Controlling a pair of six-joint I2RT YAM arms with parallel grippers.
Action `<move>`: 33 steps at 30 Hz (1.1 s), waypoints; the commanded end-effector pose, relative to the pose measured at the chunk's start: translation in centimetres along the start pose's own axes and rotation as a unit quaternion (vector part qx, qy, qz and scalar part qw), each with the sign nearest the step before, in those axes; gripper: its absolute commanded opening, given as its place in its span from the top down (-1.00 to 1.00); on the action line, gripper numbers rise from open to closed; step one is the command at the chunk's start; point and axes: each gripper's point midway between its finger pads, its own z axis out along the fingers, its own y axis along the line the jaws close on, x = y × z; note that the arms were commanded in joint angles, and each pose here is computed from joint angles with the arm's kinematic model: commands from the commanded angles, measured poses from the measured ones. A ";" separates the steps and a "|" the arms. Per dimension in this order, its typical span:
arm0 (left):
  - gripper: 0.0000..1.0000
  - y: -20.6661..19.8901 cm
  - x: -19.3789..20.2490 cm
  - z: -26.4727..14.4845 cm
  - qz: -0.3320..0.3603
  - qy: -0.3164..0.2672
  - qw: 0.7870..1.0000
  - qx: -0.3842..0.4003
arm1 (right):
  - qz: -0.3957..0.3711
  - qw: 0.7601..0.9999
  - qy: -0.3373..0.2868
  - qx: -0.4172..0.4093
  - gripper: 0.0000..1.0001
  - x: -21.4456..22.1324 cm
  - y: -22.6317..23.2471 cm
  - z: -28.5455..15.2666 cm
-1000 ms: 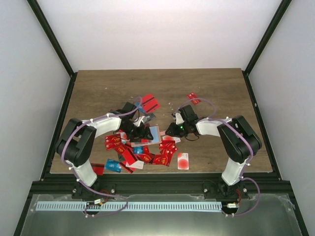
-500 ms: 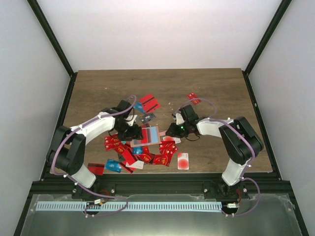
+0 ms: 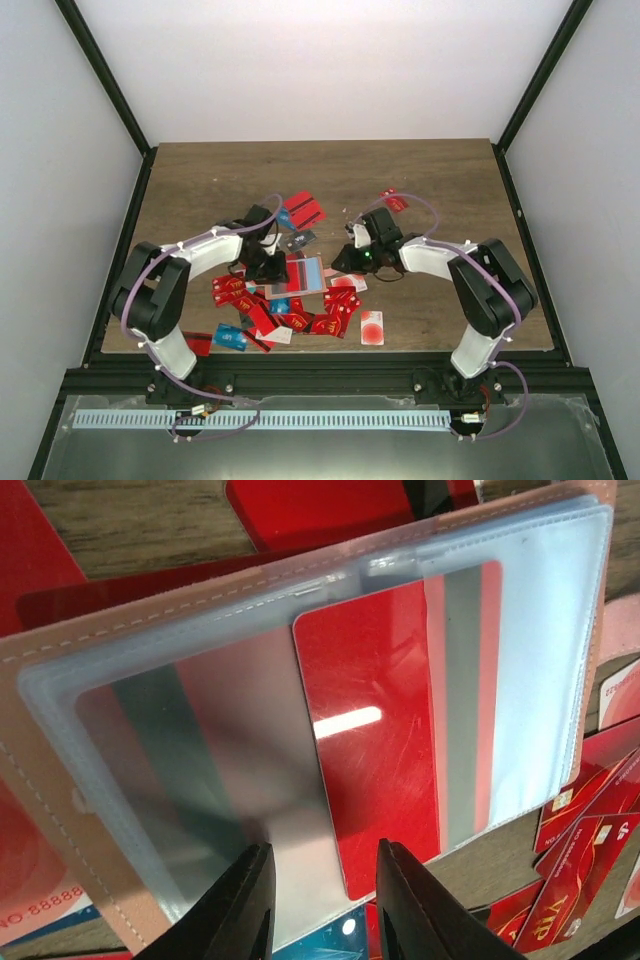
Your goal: Put the credit cards into the card holder
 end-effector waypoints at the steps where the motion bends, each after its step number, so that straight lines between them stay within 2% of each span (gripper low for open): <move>1: 0.40 -0.5 -1.1 0.4 0.001 -0.014 1.000 0.011 | -0.014 1.000 -0.001 -0.018 0.70 -1.1 1.6 0.8; 18: 0.51 -1.3 -0.5 2.4 -0.006 0.007 0.999 0.042 | -0.007 0.999 0.033 -0.029 0.75 0.4 1.4 3.9; 33: 0.53 -4.8 -1.7 3.2 0.016 -0.002 0.997 0.069 | -0.006 0.999 0.035 -0.025 0.76 0.6 1.3 4.0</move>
